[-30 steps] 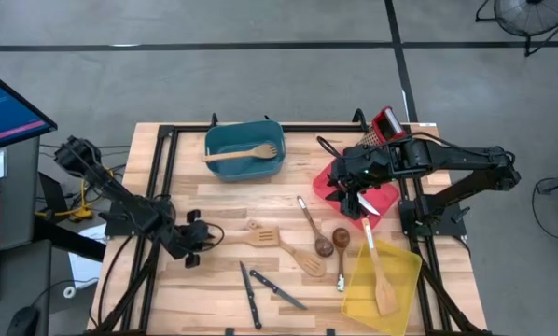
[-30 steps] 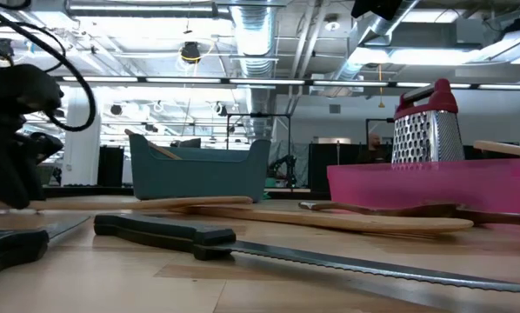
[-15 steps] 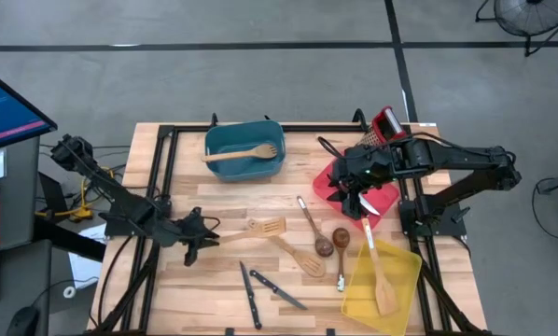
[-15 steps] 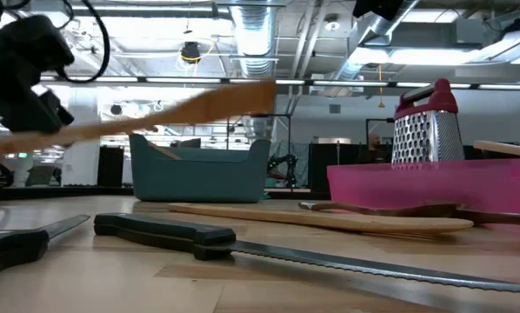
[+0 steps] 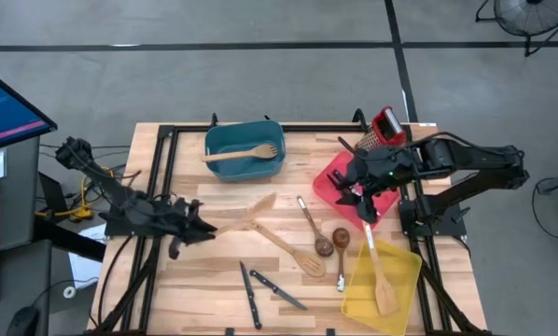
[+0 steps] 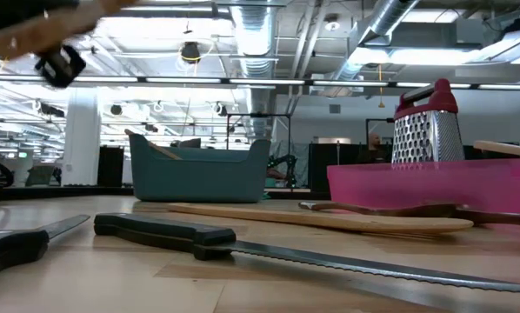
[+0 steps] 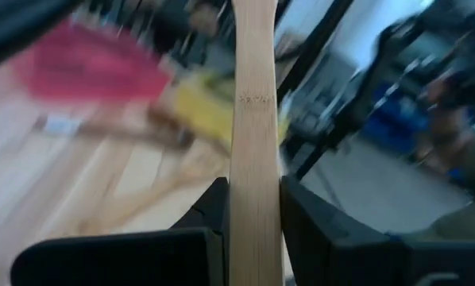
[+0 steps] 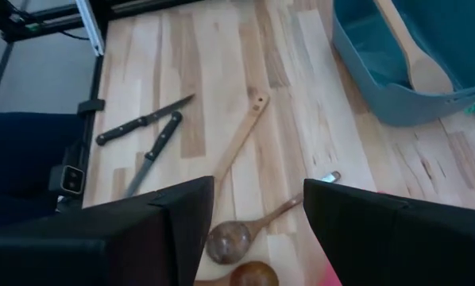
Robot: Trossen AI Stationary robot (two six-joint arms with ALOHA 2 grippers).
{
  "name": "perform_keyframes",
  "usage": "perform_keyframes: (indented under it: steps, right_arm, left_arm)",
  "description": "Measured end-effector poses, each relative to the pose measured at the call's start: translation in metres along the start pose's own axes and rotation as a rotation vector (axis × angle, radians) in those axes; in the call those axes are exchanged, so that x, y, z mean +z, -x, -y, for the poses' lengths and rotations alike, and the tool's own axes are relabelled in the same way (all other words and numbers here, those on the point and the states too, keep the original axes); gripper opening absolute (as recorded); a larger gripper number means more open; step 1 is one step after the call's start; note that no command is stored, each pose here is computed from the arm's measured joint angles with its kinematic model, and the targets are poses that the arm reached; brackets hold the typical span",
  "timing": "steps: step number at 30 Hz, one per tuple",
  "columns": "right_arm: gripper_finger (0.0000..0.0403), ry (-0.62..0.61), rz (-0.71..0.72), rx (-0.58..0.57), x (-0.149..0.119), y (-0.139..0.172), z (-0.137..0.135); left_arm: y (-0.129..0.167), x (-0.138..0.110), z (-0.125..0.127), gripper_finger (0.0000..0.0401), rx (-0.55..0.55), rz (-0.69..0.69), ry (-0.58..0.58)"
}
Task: Pick & Place Kitchen Items
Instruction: Put the wooden slotted spatula into the yellow bin
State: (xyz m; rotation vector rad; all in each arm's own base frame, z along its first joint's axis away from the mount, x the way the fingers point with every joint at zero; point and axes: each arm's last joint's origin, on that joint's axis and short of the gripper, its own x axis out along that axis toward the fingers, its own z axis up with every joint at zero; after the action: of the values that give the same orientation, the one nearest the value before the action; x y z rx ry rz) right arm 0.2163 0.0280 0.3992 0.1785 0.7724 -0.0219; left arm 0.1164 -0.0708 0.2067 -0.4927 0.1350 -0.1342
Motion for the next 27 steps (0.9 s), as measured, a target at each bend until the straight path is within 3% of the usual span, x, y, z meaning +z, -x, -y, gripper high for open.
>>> perform_keyframes:
  steps: [10, 15, 19, 27]
  right_arm:
    - [0.0205, 0.054, 0.024, 0.056, -0.001, 0.002, -0.015]
    - [0.0205, 0.087, 0.039, 0.028, -0.004, 0.004, -0.024]
    - [0.0205, 0.105, 0.067, 0.019, -0.004, 0.003, -0.03]
    - [0.0205, 0.149, 0.128, 0.039, -0.005, -0.01, -0.034]
  left_arm:
    - [0.012, 0.038, 0.017, 0.006, -0.187, 0.358, -0.12]
    - [0.019, 0.05, 0.024, 0.006, -0.305, 0.487, -0.169]
    - [0.023, 0.054, 0.026, 0.006, -0.354, 0.535, -0.196]
    - [0.023, 0.055, 0.026, 0.0061, -0.351, 0.547, -0.22]
